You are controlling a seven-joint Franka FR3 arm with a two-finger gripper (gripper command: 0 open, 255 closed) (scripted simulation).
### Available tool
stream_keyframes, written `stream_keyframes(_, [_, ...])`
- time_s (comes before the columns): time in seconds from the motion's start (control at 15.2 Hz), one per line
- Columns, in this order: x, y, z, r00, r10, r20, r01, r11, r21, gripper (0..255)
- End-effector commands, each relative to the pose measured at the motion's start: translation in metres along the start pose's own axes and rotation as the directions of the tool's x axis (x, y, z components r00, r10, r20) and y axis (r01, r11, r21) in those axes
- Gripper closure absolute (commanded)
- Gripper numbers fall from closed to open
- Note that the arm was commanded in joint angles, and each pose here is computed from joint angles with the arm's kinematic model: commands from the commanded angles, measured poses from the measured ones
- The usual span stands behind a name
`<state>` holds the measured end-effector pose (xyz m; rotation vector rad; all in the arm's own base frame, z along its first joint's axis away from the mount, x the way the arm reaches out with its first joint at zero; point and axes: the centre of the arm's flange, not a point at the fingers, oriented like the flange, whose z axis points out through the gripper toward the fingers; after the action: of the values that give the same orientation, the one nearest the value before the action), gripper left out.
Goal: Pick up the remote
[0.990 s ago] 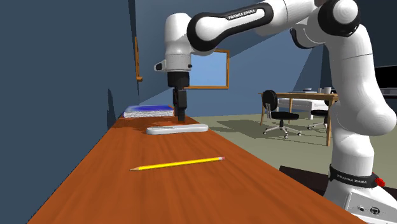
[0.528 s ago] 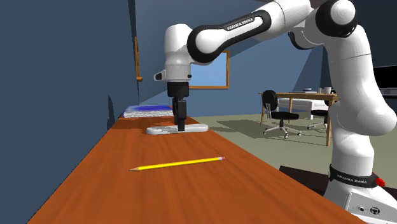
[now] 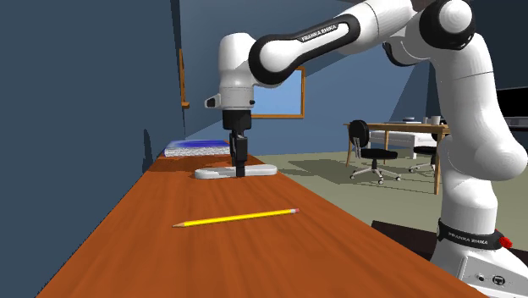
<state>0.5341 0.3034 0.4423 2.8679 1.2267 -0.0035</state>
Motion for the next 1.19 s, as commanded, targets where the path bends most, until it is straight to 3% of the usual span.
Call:
stream_keyframes(0.0, [0.000,0.000,0.000,1.000,0.000,0.000,0.000,1.000,0.000,255])
stream_keyframes(0.13, [0.000,0.000,0.000,1.000,0.000,0.000,0.000,1.000,0.000,255])
stream_keyframes(1.12, [-0.001,0.001,-0.079,1.000,0.000,0.000,0.000,1.000,0.000,255])
